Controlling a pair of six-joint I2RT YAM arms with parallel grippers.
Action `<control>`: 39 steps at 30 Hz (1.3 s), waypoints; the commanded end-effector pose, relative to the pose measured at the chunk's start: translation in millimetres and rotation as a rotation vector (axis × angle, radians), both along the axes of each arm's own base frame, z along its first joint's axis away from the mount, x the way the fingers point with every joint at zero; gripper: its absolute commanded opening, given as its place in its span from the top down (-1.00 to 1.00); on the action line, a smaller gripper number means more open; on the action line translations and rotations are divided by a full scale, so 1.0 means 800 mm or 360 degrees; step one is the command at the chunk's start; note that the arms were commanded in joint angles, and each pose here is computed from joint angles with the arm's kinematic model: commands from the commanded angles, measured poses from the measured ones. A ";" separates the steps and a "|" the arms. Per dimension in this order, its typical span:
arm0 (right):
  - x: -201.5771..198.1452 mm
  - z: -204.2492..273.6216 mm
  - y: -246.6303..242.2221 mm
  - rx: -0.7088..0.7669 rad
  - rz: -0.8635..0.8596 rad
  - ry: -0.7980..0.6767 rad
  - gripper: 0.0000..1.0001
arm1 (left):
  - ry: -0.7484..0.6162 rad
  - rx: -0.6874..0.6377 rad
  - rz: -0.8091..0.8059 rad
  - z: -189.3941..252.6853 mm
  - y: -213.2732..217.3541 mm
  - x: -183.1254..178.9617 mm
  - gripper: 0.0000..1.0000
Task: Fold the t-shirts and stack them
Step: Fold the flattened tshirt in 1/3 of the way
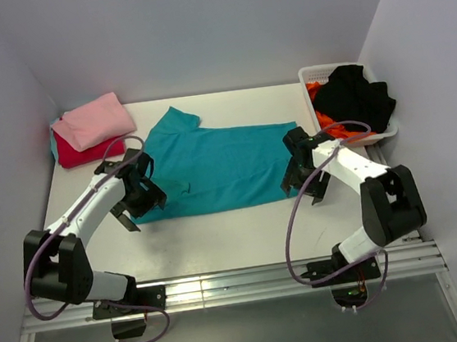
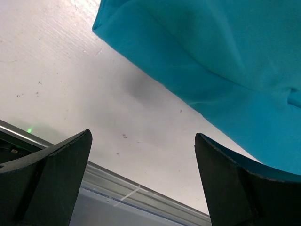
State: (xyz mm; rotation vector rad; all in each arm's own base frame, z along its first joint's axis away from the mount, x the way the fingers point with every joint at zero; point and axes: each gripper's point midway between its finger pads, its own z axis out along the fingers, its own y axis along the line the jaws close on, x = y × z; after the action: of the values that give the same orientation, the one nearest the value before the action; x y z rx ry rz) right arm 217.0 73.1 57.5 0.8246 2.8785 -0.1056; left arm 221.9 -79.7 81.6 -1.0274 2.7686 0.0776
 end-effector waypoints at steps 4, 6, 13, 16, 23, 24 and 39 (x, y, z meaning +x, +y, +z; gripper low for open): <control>0.063 -0.001 0.003 -0.0072 0.0027 -0.0138 -0.64 | -0.0019 0.0010 0.0135 -0.018 0.004 -0.009 -0.93; 0.070 -0.004 0.001 -0.0104 0.0031 -0.0126 -0.62 | -0.0003 0.0042 0.0154 -0.025 0.009 -0.012 -0.89; 0.070 -0.023 0.001 -0.0108 0.0022 -0.0079 -0.55 | 0.0092 0.0088 0.0165 -0.065 0.007 -0.007 -0.82; 0.071 -0.031 -0.001 -0.0118 0.0027 -0.0063 -0.49 | 0.0123 0.0133 0.0147 -0.079 0.006 0.008 -0.80; 0.080 -0.039 -0.012 -0.0162 0.0056 -0.0035 -0.31 | 0.0190 0.0190 0.0140 -0.099 0.003 0.035 -0.79; 0.081 -0.039 -0.015 -0.0163 0.0046 -0.0032 -0.24 | 0.0191 0.0190 0.0138 -0.100 0.002 0.039 -0.78; 0.078 -0.049 -0.039 -0.0114 0.0007 0.0005 1.00 | 0.0222 0.0261 0.0130 -0.117 0.024 0.058 0.98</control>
State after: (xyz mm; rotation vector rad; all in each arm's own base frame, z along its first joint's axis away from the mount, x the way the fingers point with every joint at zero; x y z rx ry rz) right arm 275.8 49.6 19.1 0.8063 2.8736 -0.1899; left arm 269.1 -86.7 11.2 -1.1481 2.8221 0.2168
